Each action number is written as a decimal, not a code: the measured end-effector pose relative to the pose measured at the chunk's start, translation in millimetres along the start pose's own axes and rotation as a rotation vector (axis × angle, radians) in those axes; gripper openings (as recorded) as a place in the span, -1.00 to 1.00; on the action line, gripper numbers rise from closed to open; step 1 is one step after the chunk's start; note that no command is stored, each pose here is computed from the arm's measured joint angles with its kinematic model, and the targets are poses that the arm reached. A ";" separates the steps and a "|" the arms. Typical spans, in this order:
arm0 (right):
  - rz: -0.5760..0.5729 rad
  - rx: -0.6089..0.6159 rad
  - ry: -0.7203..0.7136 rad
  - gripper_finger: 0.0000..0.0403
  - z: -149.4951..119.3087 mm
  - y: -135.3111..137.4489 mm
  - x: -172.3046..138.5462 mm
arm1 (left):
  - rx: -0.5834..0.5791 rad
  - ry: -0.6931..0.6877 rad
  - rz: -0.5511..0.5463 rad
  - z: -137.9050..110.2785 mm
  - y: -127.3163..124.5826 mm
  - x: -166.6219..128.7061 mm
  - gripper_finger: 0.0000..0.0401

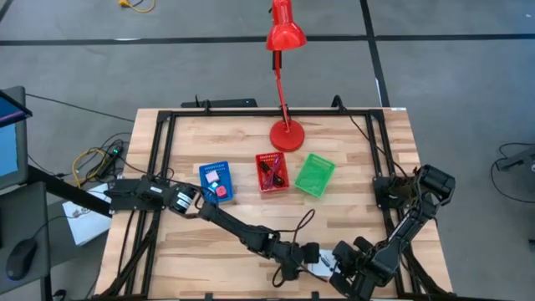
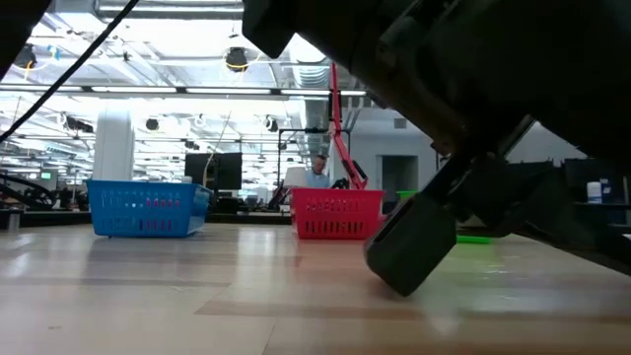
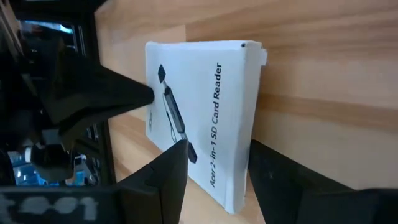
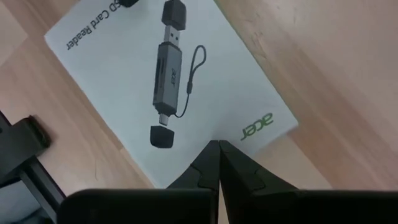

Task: Pick and place items into bin
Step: Put the white box into the green bin

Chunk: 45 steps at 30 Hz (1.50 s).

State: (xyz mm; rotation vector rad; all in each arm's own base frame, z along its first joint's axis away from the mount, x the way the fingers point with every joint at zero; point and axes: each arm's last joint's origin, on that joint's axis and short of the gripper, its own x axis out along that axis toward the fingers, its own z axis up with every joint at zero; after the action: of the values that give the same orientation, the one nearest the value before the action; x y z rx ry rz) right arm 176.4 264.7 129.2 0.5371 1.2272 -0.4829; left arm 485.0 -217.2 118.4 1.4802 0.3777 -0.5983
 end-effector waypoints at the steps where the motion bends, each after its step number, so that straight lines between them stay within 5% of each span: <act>1: 0.000 0.000 0.000 -1.00 -0.1 0.0 0.0 | -0.002 -0.009 0.003 1.0 0.3 -0.1 -0.23; 6: 0.006 0.000 -0.028 -1.00 0.4 0.3 0.3 | -0.011 -0.038 0.024 7.6 0.8 -0.9 -0.32; 18: 0.028 -0.006 -0.102 -1.00 3.0 6.6 -4.2 | -0.072 0.030 0.086 9.5 4.5 -1.8 -0.91; 22: 0.022 0.010 -0.229 -1.00 8.8 16.3 -16.3 | -0.082 0.139 0.125 13.3 4.2 -3.9 -0.96; 27: -0.052 -0.084 -0.414 -1.00 23.6 34.4 -72.1 | -0.152 0.369 0.226 6.2 12.0 -8.5 -0.95; 32: -0.090 -0.152 -0.569 -1.00 32.6 39.7 -131.1 | -0.227 0.545 0.286 -17.1 28.8 -17.0 -0.98; 37: -0.073 -0.178 -0.625 -1.00 33.0 41.2 -158.5 | -0.370 0.693 0.384 -52.6 63.5 -38.2 -0.97; 45: -0.052 -0.180 -0.607 -1.00 27.7 41.9 -160.2 | -0.598 0.683 0.191 -122.8 60.3 -44.2 -0.98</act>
State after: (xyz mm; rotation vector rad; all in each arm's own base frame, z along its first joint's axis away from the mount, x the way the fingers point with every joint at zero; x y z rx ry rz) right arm 179.8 289.4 295.2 0.1793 0.6917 -0.5242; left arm 500.0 -90.1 184.1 1.0778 0.8495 0.1958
